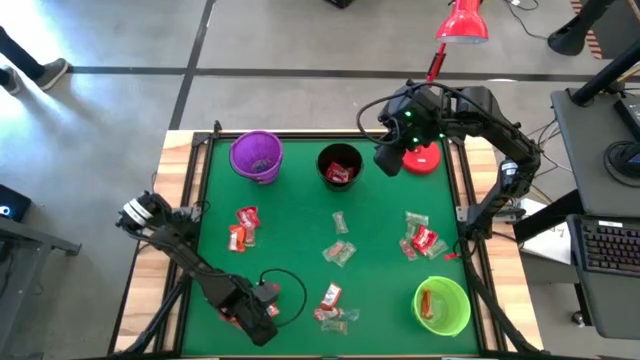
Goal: Sort candy
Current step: Put the orange chocolate into the green bucket
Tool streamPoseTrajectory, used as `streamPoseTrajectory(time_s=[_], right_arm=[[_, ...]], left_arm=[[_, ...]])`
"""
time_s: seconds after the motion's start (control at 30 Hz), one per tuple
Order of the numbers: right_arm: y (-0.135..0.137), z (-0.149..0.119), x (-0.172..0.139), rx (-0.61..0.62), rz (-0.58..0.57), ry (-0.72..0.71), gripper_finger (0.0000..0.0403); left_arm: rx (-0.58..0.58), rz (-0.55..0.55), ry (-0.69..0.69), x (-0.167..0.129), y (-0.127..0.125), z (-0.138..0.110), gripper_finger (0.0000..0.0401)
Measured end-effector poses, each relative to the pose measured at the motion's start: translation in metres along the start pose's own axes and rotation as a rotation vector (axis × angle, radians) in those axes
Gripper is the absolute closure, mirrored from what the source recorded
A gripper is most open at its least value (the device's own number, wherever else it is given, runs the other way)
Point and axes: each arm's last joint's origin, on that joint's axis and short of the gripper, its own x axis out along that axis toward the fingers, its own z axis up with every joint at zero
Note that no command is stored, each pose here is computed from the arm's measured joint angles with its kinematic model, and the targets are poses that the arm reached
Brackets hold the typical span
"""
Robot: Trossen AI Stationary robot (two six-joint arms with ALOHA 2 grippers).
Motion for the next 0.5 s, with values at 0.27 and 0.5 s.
streamPoseTrajectory(time_s=[0.27,0.5], right_arm=[[0.000,0.000,0.000,0.000,0.000,0.000,0.0294],[0.000,0.000,-0.001,0.000,0.001,-0.002,0.0294]], left_arm=[[0.001,-0.002,-0.001,-0.001,0.000,0.000,0.0325],[0.020,-0.047,-0.006,-0.013,-0.003,0.000,0.0394]])
